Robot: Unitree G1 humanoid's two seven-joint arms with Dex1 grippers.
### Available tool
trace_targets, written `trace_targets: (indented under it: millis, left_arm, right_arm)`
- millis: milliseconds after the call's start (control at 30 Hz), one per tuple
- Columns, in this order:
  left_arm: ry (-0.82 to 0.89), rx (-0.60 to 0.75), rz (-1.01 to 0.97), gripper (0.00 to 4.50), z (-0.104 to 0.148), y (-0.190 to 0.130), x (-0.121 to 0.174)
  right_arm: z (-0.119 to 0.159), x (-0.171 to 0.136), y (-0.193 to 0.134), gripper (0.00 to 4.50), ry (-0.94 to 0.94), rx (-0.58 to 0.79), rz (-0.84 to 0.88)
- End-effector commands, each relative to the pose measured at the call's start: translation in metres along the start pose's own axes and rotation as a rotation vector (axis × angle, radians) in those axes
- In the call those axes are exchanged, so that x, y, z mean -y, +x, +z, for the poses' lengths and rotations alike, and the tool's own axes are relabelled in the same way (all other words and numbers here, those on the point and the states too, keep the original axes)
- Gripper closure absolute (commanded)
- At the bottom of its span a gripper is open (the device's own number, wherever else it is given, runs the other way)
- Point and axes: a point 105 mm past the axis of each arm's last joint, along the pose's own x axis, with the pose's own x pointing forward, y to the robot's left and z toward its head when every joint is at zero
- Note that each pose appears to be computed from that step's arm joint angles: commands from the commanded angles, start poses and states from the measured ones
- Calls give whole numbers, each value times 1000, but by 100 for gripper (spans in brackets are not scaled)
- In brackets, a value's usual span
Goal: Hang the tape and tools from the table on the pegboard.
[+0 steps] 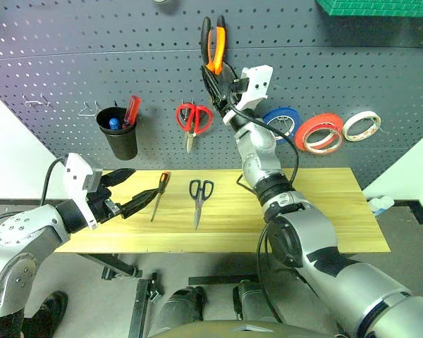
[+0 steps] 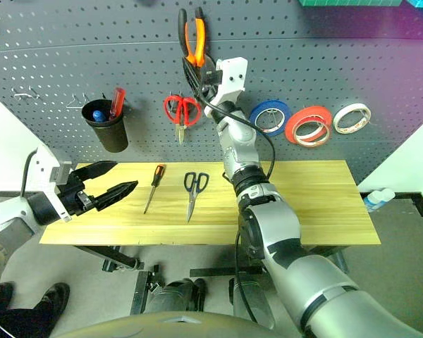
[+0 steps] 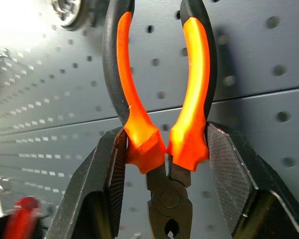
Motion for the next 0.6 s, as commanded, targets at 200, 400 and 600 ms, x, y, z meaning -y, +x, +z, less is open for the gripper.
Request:
trace_targets:
  millis: [200,400,600]
  left_arm:
    - [35,18,3,0,10,-3,0]
    - [31,12,-4,0,9,-5,2]
    - [32,0,-6,0,10,-8,4]
  right_arm:
    - [29,12,7,242,-124,97,-65]
    - [21,13,2,242,-175,84,-96]
    - [15,12,-1,242,-203,73,-103]
